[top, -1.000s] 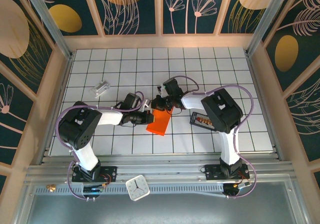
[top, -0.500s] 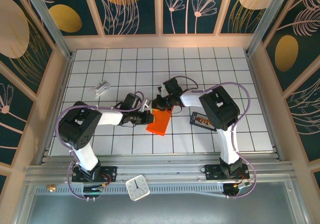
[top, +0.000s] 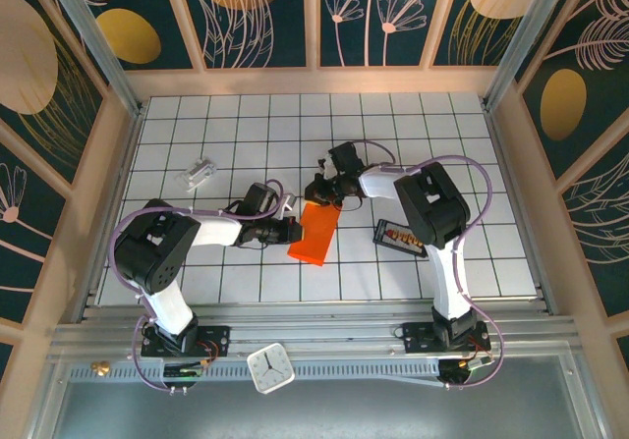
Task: Fold a paper plane with a square sheet of paper (pick it up from the middle)
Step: First fold in half a square sheet of paper at the center of the table.
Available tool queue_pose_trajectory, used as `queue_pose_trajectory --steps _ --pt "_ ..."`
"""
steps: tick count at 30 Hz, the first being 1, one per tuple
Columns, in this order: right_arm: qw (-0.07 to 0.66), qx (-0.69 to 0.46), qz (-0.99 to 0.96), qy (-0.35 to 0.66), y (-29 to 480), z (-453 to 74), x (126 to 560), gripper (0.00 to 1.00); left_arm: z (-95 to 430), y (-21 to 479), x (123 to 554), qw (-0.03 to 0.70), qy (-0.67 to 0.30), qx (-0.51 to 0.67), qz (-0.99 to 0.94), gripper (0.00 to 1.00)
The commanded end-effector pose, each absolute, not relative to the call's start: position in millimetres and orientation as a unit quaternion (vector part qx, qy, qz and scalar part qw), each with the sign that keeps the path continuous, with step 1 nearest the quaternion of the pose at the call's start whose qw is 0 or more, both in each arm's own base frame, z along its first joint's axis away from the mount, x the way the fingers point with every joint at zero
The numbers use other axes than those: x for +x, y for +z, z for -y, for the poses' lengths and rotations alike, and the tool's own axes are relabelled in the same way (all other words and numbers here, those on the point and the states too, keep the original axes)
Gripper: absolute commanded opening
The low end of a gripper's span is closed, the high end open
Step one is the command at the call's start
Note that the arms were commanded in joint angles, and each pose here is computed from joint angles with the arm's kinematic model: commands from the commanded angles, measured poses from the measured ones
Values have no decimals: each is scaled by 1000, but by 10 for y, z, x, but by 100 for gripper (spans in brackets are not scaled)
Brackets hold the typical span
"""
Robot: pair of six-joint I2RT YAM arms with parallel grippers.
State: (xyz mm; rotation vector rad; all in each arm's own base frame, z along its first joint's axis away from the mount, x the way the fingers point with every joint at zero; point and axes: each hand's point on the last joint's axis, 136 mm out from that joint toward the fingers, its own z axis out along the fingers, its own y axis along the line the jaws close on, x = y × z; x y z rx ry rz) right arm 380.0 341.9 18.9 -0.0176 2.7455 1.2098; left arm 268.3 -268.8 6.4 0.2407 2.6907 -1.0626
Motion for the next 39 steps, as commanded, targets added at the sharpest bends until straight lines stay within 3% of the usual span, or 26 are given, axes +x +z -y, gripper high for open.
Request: queue_pose_trajectory --steps 1,11,18,26,32,39 --pt "115 50 -945 303 -268 -2880 4176 0 1972 -749 1741 -61 -210 35 -975 0" --pt "137 71 -942 299 -215 -2663 4548 0 1975 -750 1733 -61 -212 35 -975 0" --pt "201 25 -920 335 503 -2696 4780 0 2000 -726 1775 -56 -215 33 -974 0" --pt "190 -19 -902 387 848 -3070 4143 0 2016 -716 1798 -53 -217 32 -974 0" --pt "148 -38 -904 399 664 -3383 3749 0 2021 -711 1815 -51 -216 33 -975 0" --pt "115 -36 -913 390 323 -3474 3651 0 2032 -690 1838 -48 -217 34 -974 0"
